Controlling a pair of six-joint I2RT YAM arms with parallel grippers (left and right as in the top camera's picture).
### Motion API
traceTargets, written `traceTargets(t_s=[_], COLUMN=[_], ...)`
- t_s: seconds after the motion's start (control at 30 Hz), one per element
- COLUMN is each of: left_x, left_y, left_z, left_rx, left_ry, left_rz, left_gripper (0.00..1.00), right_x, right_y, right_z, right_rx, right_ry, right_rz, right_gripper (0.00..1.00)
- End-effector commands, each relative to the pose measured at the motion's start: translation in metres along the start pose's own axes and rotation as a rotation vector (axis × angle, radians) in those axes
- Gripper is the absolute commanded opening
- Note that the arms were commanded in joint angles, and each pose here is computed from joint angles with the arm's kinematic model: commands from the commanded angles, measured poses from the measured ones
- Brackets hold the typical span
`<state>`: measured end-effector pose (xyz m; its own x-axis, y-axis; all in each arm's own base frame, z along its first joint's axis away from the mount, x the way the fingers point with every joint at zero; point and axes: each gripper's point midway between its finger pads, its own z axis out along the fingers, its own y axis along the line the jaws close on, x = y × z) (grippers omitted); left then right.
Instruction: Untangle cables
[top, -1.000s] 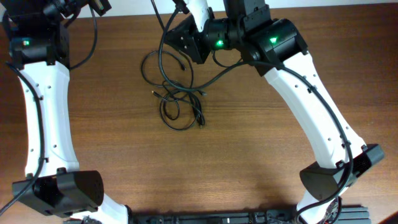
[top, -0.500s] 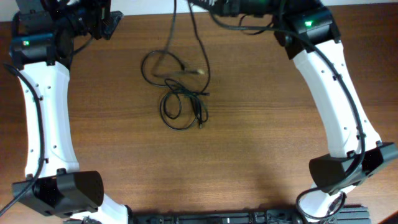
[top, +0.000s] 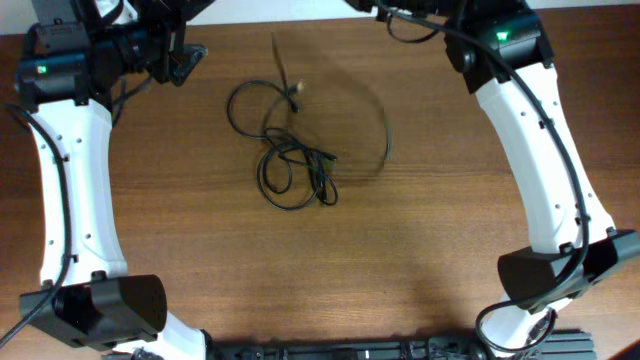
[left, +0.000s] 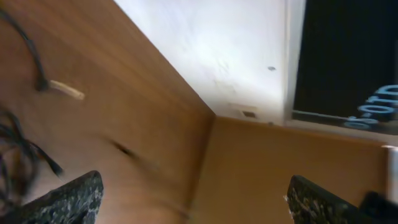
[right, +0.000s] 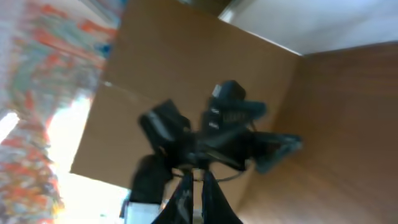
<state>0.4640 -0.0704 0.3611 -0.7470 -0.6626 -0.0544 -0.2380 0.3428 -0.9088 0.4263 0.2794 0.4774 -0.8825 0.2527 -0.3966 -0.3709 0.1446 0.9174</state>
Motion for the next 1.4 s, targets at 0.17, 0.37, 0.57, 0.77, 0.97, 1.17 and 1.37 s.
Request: traceTargets(t_s=[0.17, 0.37, 0.57, 0.77, 0.97, 1.17, 1.37], left_x=[0.026, 0.003, -0.010, -0.015, -0.013, -0.008, 0.033], left_y=[-0.022, 0.063, 0.091, 0.129, 0.145, 0.142, 0.108], left_z=[-0.007, 0.005, -0.014, -0.025, -0.005, 0.002, 0.039], left_rx=[0.097, -0.437, -0.669, -0.913, -0.928, -0.882, -0.570], left_ry=[0.130, -0.235, -0.412, -0.335, -0.229, -0.197, 0.033], left_rz=[-0.033, 0.037, 0.083, 0.290, 0.330, 0.321, 0.259], left_gripper=[0.93, 0.93, 0.99, 0.99, 0.99, 0.99, 0.99], right_x=[0.003, 0.002, 0.044, 0.071, 0.085, 0.093, 0.031], right_y=[-0.077, -0.260, -0.394, -0.447, -0.456, -0.425, -0.197], right_z=[0.001, -0.114, -0.076, -0.034, -0.016, 0.005, 0.013], right_rx=[0.219, 1.070, 0.995, 0.942, 0.949, 0.749, 0.264], right_ry=[0.024, 0.122, 0.362, 0.423, 0.507, 0.494, 0.306], right_rz=[-0.198, -0.275, -0.143, -0.156, -0.293, -0.203, -0.282], right_gripper=[0.35, 0.82, 0.99, 0.99, 0.90, 0.04, 0.04])
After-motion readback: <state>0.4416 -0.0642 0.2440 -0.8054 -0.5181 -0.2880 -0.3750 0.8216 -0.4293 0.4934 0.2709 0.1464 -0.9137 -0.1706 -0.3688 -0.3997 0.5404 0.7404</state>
